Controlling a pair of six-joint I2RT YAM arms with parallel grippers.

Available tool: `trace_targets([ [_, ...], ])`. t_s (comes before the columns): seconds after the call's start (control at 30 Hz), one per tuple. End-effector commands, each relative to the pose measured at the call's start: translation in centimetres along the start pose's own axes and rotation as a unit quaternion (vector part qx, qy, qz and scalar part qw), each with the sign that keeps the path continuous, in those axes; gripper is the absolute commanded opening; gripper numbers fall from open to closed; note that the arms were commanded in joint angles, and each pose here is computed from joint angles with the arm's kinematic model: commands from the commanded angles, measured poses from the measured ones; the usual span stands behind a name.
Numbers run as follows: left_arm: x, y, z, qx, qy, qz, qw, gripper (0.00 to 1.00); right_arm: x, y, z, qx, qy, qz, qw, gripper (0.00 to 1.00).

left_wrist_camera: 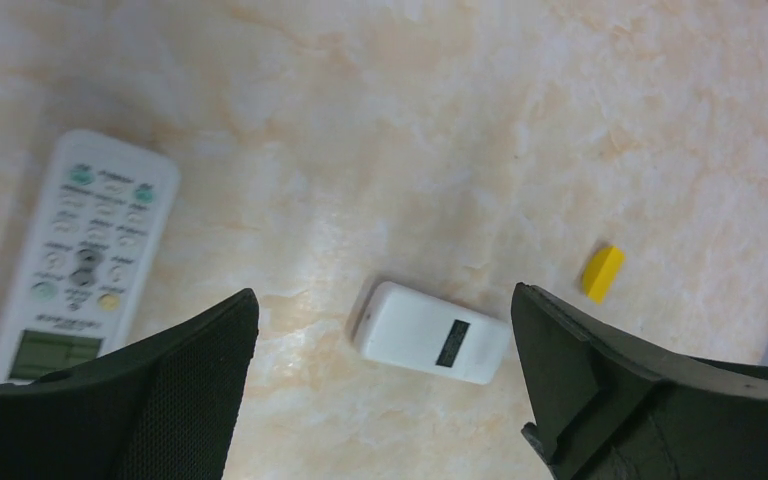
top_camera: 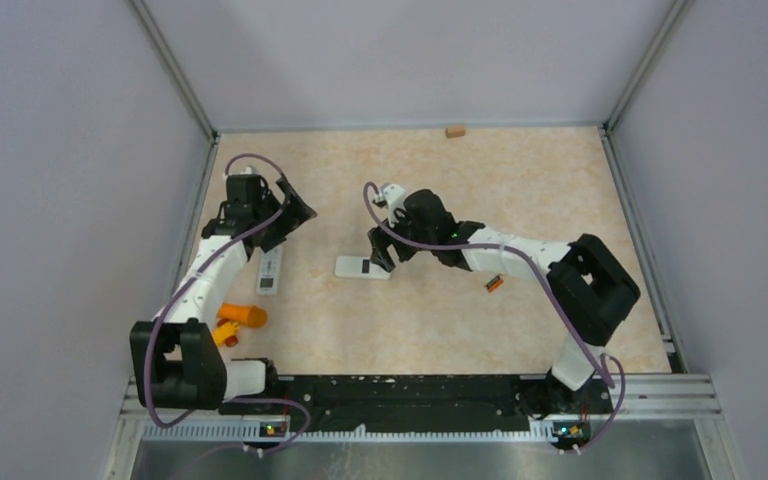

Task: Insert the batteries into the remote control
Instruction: Pick up the remote control from the center of the board.

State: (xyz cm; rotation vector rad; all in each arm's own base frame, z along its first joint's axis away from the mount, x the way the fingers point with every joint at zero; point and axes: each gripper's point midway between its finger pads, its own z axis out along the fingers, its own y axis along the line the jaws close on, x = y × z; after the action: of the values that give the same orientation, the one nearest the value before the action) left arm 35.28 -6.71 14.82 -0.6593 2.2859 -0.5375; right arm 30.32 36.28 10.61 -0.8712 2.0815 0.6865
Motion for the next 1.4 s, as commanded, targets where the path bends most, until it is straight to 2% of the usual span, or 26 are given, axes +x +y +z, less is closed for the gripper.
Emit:
trace_targets([
  [0.0,-1.8,2.8,-2.7,-0.075,-0.046,0.003,0.996,0.99,-1.6,1.0,2.5,-0.067,-0.018,-0.158,0.985,0.85],
  [0.07,-2.9,4.2,-3.5,-0.095,-0.074,-0.005,0.993,0.99,-1.1,1.6,3.5,-0.087,-0.01,-0.188,0.978,0.86],
  [0.23,-3.5,5.8,-4.4,-0.11,-0.095,-0.031,0.989,0.99,0.8,2.7,5.9,-0.116,0.023,-0.224,0.967,0.87],
  [0.37,-3.9,6.6,-4.8,-0.111,-0.099,-0.046,0.988,0.99,2.2,3.4,6.7,-0.148,0.044,-0.236,0.959,0.87],
  [0.5,-3.9,7.2,-4.6,-0.114,-0.095,-0.054,0.987,0.99,3.2,2.7,7.7,-0.136,0.06,-0.238,0.96,0.85],
  [0.6,-3.7,8.0,-4.4,-0.126,-0.088,-0.068,0.986,0.99,3.4,1.4,8.8,-0.093,0.073,-0.228,0.966,0.73],
  [0.77,-3.2,8.7,-4.4,-0.124,-0.073,-0.086,0.986,0.99,2.2,-0.3,9.2,-0.033,0.057,-0.211,0.975,0.44],
  [0.9,-2.3,9.4,-3.8,-0.128,-0.057,-0.082,0.987,0.99,-1.2,-2.5,7.3,0.041,-0.003,-0.157,0.987,0.34],
  [1.07,-0.7,9.8,-1.8,-0.12,-0.009,-0.069,0.99,0.99,-4.9,-7.7,1.9,0.124,-0.068,-0.025,0.99,0.34],
  [1.17,0.2,10.7,-0.4,-0.137,0.004,-0.069,0.988,0.99,-5.0,-12.2,-1.8,0.206,-0.082,0.04,0.974,0.34],
  [1.23,0.9,10.8,0.5,-0.138,0.01,-0.069,0.988,0.99,-3.4,-15.8,-3.7,0.264,-0.07,0.071,0.959,0.34],
  [1.37,1.2,11.2,1.8,-0.167,0.004,-0.046,0.985,0.99,-0.3,-20.7,-6.4,0.321,-0.053,0.129,0.937,0.34],
])
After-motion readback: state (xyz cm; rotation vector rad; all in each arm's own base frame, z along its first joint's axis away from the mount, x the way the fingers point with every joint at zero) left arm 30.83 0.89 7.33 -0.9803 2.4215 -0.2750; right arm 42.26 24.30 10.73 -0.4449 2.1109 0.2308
